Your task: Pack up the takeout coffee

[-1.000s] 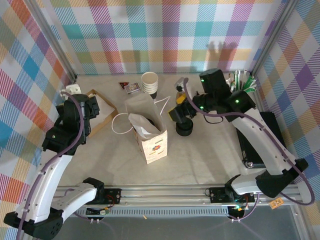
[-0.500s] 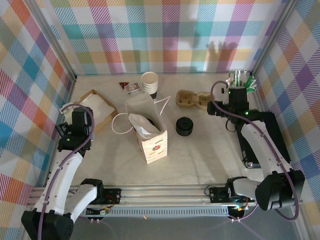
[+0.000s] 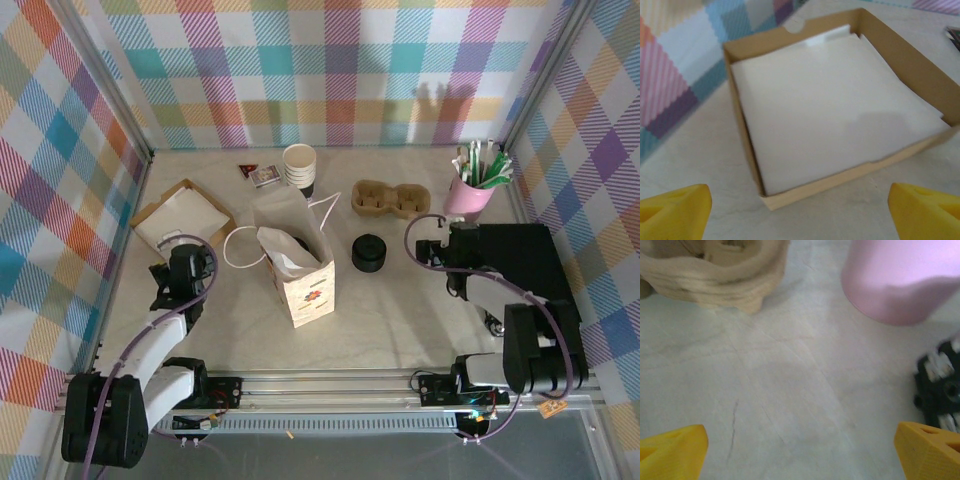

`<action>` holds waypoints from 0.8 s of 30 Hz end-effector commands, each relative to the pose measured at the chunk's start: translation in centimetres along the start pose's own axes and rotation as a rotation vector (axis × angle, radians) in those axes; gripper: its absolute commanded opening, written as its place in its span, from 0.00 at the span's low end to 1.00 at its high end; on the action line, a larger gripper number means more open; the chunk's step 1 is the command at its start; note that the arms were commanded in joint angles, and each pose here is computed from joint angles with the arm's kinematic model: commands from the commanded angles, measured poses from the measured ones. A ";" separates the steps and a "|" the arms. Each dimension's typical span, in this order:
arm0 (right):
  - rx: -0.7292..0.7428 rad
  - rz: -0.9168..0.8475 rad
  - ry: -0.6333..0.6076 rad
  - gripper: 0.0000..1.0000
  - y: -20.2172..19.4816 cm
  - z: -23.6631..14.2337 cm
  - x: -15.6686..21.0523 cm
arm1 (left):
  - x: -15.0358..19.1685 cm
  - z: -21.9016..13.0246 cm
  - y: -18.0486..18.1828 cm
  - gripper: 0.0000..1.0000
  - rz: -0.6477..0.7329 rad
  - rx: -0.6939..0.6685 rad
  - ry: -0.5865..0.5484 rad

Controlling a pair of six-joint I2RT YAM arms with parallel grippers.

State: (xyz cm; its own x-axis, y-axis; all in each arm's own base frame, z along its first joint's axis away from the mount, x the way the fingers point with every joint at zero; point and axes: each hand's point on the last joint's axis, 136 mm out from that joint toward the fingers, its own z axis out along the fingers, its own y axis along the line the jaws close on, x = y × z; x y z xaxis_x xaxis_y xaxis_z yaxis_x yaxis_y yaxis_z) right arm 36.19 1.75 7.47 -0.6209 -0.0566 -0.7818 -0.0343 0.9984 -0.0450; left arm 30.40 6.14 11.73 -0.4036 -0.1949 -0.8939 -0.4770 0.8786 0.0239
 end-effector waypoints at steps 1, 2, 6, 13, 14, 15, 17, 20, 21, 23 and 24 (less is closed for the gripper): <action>-0.082 -0.079 -0.194 0.96 1.3 0.4 -3.8 | -1.9 0.3 -1.8 0.92 -0.057 0.115 -0.129; -0.105 -0.071 -0.187 0.96 1.6 0.6 -3.8 | -1.5 0.4 -1.9 0.93 -0.054 0.123 -0.137; -0.190 -0.053 -0.202 0.97 2.4 0.7 -4.4 | -1.3 0.7 -1.8 0.95 -0.076 0.143 -0.169; -0.242 0.003 -0.309 0.99 2.6 0.6 -4.1 | -1.5 1.6 -3.0 0.97 -0.164 0.283 -0.178; -0.244 -0.002 -0.319 0.99 2.6 0.8 -3.9 | -1.5 1.9 -3.5 0.97 -0.156 0.305 -0.172; -0.243 -0.001 -0.328 0.99 2.6 1.0 -3.7 | -1.6 2.0 -3.8 0.98 -0.149 0.318 -0.167; -0.220 0.022 -0.326 1.00 2.0 1.0 -3.6 | -1.6 2.5 -4.4 0.99 -0.131 0.337 -0.162; -0.203 0.038 -0.310 0.99 1.6 1.3 -3.6 | -1.7 3.2 -5.2 0.99 -0.128 0.367 -0.175; -0.194 0.046 -0.307 0.99 1.5 1.4 -3.6 | -1.7 3.4 -5.7 1.00 -0.114 0.389 -0.180; -0.175 0.060 -0.299 0.99 1.1 1.6 -3.6 | -1.0 4.1 -6.4 1.00 -0.093 0.416 -0.181; -0.162 0.067 -0.295 0.99 0.9 1.7 -3.6 | -0.8 4.3 -6.8 1.00 -0.084 0.432 -0.190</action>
State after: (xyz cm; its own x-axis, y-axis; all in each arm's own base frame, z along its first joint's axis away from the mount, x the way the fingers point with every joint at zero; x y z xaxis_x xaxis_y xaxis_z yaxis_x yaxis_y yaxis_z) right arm 38.59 3.54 7.47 -0.4268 0.0000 -0.9043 -0.1773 0.9806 0.0836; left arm 35.96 3.29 9.17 -0.2723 -0.2444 -0.9306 -0.2134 0.9585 -0.1893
